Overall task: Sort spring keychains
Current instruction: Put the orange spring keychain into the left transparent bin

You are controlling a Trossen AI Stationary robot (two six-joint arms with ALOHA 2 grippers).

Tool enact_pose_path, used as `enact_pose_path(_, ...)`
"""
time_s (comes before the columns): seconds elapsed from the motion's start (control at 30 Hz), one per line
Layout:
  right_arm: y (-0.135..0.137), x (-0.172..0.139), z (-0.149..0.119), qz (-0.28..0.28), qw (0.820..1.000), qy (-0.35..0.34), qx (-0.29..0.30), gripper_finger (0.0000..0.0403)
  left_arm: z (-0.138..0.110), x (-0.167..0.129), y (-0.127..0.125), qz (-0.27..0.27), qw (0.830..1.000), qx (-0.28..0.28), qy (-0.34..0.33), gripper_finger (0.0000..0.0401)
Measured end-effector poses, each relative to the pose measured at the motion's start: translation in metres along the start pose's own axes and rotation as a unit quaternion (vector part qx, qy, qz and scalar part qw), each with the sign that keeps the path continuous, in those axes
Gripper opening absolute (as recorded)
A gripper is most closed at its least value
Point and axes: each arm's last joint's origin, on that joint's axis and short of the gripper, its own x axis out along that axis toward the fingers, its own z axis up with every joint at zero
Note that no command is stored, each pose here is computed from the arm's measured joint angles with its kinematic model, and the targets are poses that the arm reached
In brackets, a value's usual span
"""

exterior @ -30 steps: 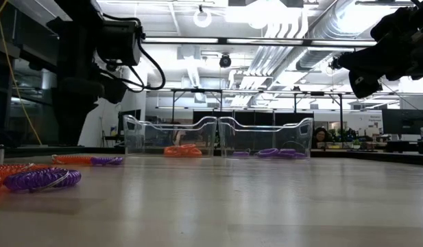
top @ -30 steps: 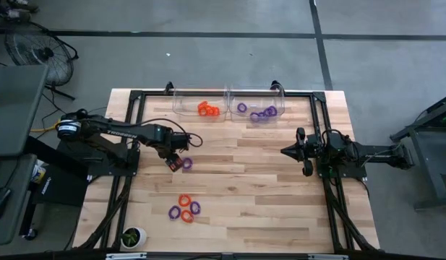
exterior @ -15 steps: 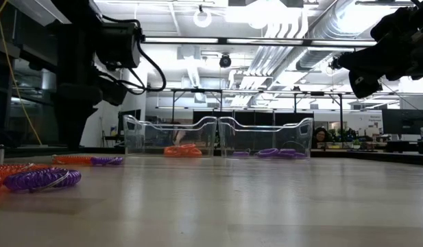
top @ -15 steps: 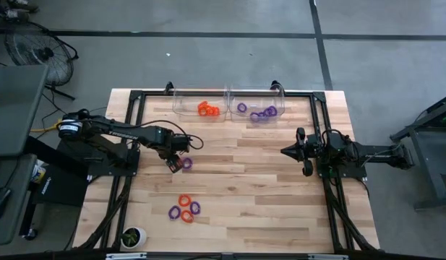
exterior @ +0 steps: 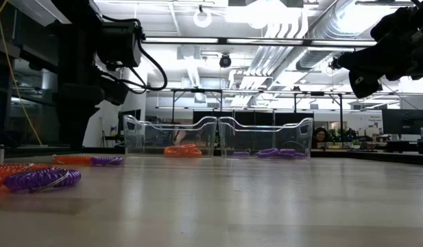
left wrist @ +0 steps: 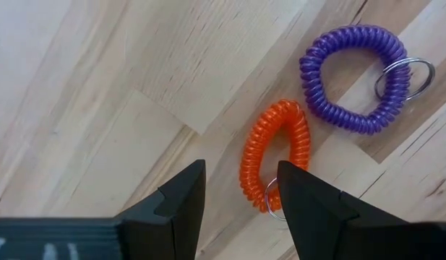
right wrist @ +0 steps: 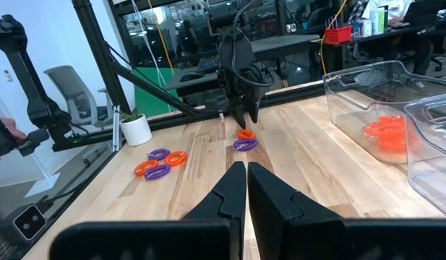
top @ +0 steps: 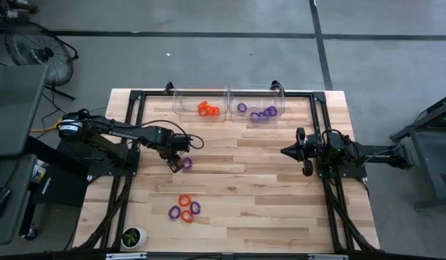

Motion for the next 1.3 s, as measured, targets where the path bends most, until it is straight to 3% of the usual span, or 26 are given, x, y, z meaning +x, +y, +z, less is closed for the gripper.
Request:
enact_pose_path(0.5,0.0,0.0,0.0,0.0,1.0,0.0,0.0,0.0012,0.0,0.0,0.0,0.0,1.0,-0.002,0.0,0.0168)
enact_pose_path(1.3,0.0,0.0,0.0,0.0,1.0,0.0,0.0,0.0012,0.008,0.032,-0.008,0.018,0.999,0.016,0.048,0.0167)
